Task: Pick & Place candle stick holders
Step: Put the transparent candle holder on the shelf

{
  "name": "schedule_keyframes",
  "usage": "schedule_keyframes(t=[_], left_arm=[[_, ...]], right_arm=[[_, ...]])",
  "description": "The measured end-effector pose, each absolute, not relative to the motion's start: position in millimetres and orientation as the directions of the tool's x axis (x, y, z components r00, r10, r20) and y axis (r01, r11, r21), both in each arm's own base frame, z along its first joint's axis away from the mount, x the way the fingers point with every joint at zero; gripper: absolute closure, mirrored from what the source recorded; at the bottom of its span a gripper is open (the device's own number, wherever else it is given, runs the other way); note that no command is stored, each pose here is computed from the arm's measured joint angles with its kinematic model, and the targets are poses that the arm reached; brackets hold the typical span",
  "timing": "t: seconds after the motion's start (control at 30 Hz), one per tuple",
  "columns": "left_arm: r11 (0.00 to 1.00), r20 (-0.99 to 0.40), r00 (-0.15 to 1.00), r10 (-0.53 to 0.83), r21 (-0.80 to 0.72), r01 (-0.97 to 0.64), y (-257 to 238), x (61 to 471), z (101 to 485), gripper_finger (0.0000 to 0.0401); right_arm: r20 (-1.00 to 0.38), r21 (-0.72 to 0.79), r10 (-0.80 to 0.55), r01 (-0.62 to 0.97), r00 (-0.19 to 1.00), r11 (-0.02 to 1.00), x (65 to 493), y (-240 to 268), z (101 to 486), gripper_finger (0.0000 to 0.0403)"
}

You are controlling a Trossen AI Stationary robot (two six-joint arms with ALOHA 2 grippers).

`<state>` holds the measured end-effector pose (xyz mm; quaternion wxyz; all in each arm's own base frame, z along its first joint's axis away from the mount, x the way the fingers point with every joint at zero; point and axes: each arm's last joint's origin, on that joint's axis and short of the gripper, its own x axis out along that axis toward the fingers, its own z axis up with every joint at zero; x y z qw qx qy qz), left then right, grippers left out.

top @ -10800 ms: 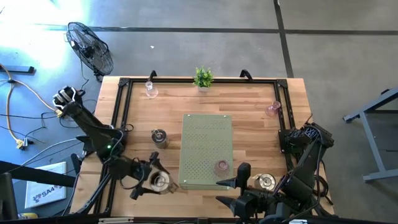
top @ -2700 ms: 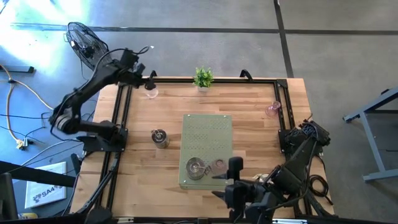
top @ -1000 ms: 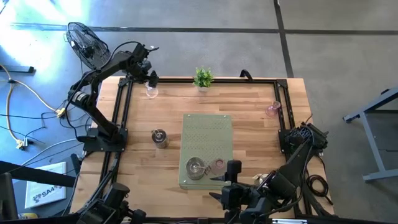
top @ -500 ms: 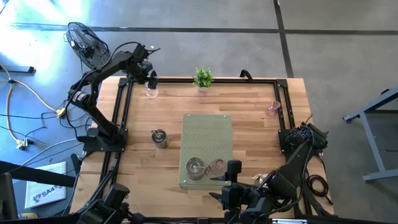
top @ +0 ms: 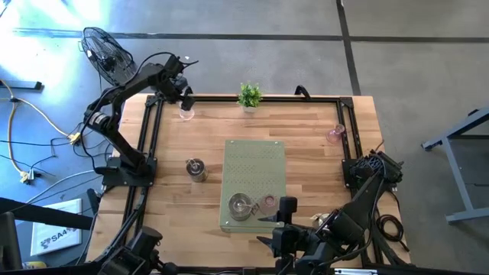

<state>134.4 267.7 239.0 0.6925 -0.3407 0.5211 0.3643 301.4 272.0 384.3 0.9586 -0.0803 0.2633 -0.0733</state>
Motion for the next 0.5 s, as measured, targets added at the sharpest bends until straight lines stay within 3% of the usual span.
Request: schedule_keyframes(t=[0.33, 0.5], left_arm=[[0.561, -0.961, 0.186, 0.203, -0.042, -0.827, 261, 157, 240, 0.0011], [0.545, -0.966, 0.169, 0.195, -0.037, -0.837, 258, 158, 240, 0.0011]], right_arm=[[-0.493, -0.192, -0.183, 0.099, 0.851, 0.976, 301, 272, 384, 0.0187], [-0.493, -0.192, -0.183, 0.099, 0.851, 0.977, 301, 272, 385, 0.0187]])
